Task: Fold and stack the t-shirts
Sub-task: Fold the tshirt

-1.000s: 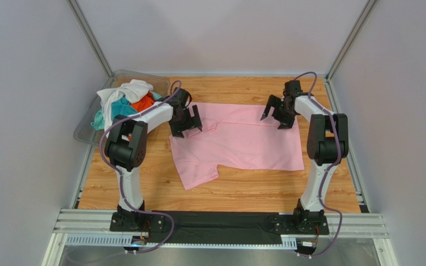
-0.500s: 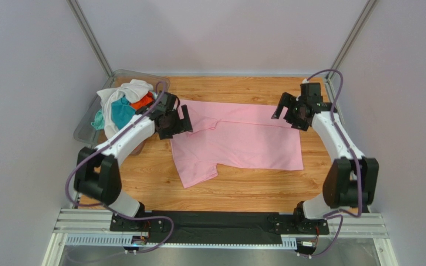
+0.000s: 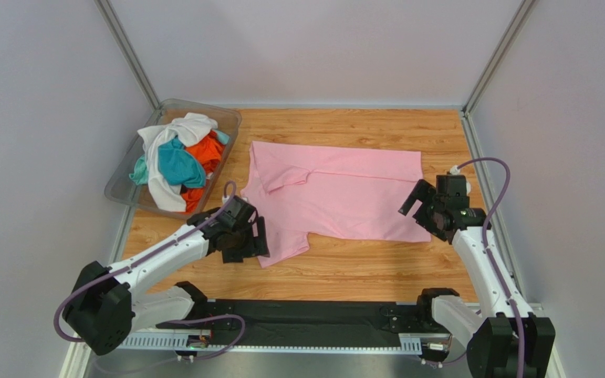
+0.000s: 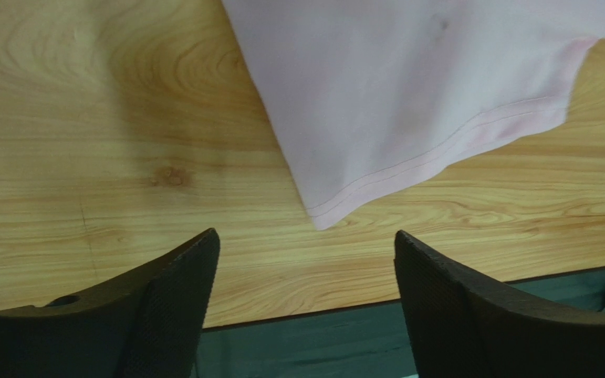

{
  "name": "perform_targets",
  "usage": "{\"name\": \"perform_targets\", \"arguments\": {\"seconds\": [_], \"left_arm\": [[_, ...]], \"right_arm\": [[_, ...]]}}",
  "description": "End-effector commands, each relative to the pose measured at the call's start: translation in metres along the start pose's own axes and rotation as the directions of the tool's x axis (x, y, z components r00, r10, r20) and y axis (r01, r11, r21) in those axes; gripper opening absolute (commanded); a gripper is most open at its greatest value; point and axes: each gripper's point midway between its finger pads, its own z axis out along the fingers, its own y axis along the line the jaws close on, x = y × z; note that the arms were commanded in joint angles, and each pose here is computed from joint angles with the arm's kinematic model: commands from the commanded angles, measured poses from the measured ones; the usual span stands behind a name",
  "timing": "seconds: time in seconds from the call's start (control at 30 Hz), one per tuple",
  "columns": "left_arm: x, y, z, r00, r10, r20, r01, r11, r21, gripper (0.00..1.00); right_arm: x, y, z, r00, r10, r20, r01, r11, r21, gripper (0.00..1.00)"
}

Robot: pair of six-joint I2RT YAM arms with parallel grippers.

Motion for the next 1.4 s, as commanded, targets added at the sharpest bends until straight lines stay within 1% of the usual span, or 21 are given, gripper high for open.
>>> {"name": "perform_targets", "arguments": {"seconds": [0.0, 0.03, 0.07, 0.13, 0.17, 0.2, 0.33, 0.37, 0.6, 0.7, 0.77, 0.83, 0.87, 0.9, 0.97, 1.13, 1.23, 1.27, 1.33, 1.37], "left_arm": [[0.014, 0.007, 0.008, 0.998, -0.061, -0.023, 0.06, 0.998, -0.019, 0.85], [0.014, 0.006, 0.011, 0.998, -0.064, -0.023, 0.064, 0.998, -0.012, 0.82], [0.015, 0.005, 0.012, 0.998, -0.065, -0.026, 0.065, 0.998, -0.005, 0.76], [0.017, -0.002, 0.016, 0.997, -0.06, -0.041, 0.061, 0.998, 0.031, 0.7], [0.018, -0.004, 0.017, 0.997, -0.058, -0.047, 0.06, 0.997, 0.04, 0.65], [0.02, -0.005, 0.019, 0.997, -0.055, -0.062, 0.058, 0.997, 0.043, 0.62], [0.023, -0.008, 0.026, 0.995, -0.043, -0.085, 0.046, 0.998, 0.041, 0.54], [0.025, -0.007, 0.029, 0.994, -0.042, -0.101, 0.046, 0.998, 0.033, 0.49], [0.036, -0.008, 0.039, 0.988, -0.032, -0.148, 0.034, 0.999, 0.014, 0.35], [0.038, -0.004, 0.041, 0.988, -0.032, -0.149, 0.032, 0.999, -0.006, 0.32], [0.037, -0.003, 0.043, 0.989, -0.033, -0.144, 0.031, 0.999, -0.016, 0.26], [0.035, -0.005, 0.042, 0.989, -0.034, -0.143, 0.032, 0.999, -0.013, 0.21], [0.035, -0.005, 0.042, 0.989, -0.035, -0.142, 0.034, 0.999, -0.015, 0.14], [0.034, -0.005, 0.042, 0.99, -0.037, -0.14, 0.035, 0.999, -0.015, 0.08], [0.033, -0.006, 0.041, 0.99, -0.035, -0.135, 0.033, 0.999, -0.011, 0.0], [0.033, -0.005, 0.041, 0.991, -0.031, -0.131, 0.03, 0.999, -0.011, 0.0], [0.034, -0.005, 0.042, 0.991, -0.026, -0.134, 0.024, 1.0, -0.012, 0.0], [0.034, -0.004, 0.042, 0.991, -0.024, -0.133, 0.023, 1.0, -0.013, 0.0], [0.033, -0.004, 0.042, 0.991, -0.018, -0.131, 0.016, 1.0, -0.014, 0.0], [0.032, -0.004, 0.042, 0.992, -0.018, -0.128, 0.016, 1.0, -0.014, 0.0]], "right_arm": [[0.001, -0.001, 0.004, 1.0, 0.025, -0.001, -0.025, 1.0, 0.004, 1.0], [0.005, -0.002, 0.007, 1.0, 0.023, -0.02, -0.023, 1.0, 0.012, 1.0], [0.008, -0.003, 0.009, 0.999, 0.017, -0.033, -0.016, 1.0, 0.015, 1.0], [0.011, -0.006, 0.013, 0.999, 0.02, -0.051, -0.018, 0.999, 0.029, 1.0], [0.013, -0.008, 0.014, 0.998, 0.02, -0.059, -0.017, 0.999, 0.039, 1.0], [0.014, -0.008, 0.015, 0.998, 0.023, -0.064, -0.02, 0.999, 0.043, 1.0], [0.016, -0.011, 0.019, 0.997, 0.023, -0.073, -0.018, 0.998, 0.062, 0.99], [0.015, -0.011, 0.019, 0.997, 0.021, -0.07, -0.017, 0.998, 0.063, 0.99], [0.012, -0.015, 0.019, 0.998, 0.012, -0.054, -0.008, 0.997, 0.081, 0.99], [0.01, -0.024, 0.021, 0.998, 0.037, -0.052, -0.032, 0.994, 0.107, 0.99], [0.011, -0.024, 0.021, 0.998, 0.034, -0.053, -0.028, 0.994, 0.105, 0.99], [0.012, -0.027, 0.021, 0.998, 0.035, -0.053, -0.029, 0.993, 0.112, 0.99], [0.011, -0.028, 0.021, 0.998, 0.036, -0.05, -0.03, 0.993, 0.115, 0.99], [0.012, -0.031, 0.021, 0.998, 0.041, -0.05, -0.034, 0.992, 0.123, 0.98], [0.013, -0.035, 0.022, 0.998, 0.053, -0.046, -0.046, 0.99, 0.136, 0.98], [0.023, -0.058, 0.035, 0.99, 0.125, -0.058, -0.111, 0.973, 0.2, 0.98], [0.03, -0.067, 0.044, 0.982, 0.17, -0.08, -0.15, 0.966, 0.212, 0.94], [0.029, -0.064, 0.048, 0.981, 0.174, -0.089, -0.156, 0.97, 0.187, 0.88], [0.03, -0.067, 0.053, 0.978, 0.187, -0.093, -0.167, 0.968, 0.19, 0.85], [0.031, -0.069, 0.057, 0.976, 0.192, -0.105, -0.168, 0.965, 0.201, 0.79]]}}
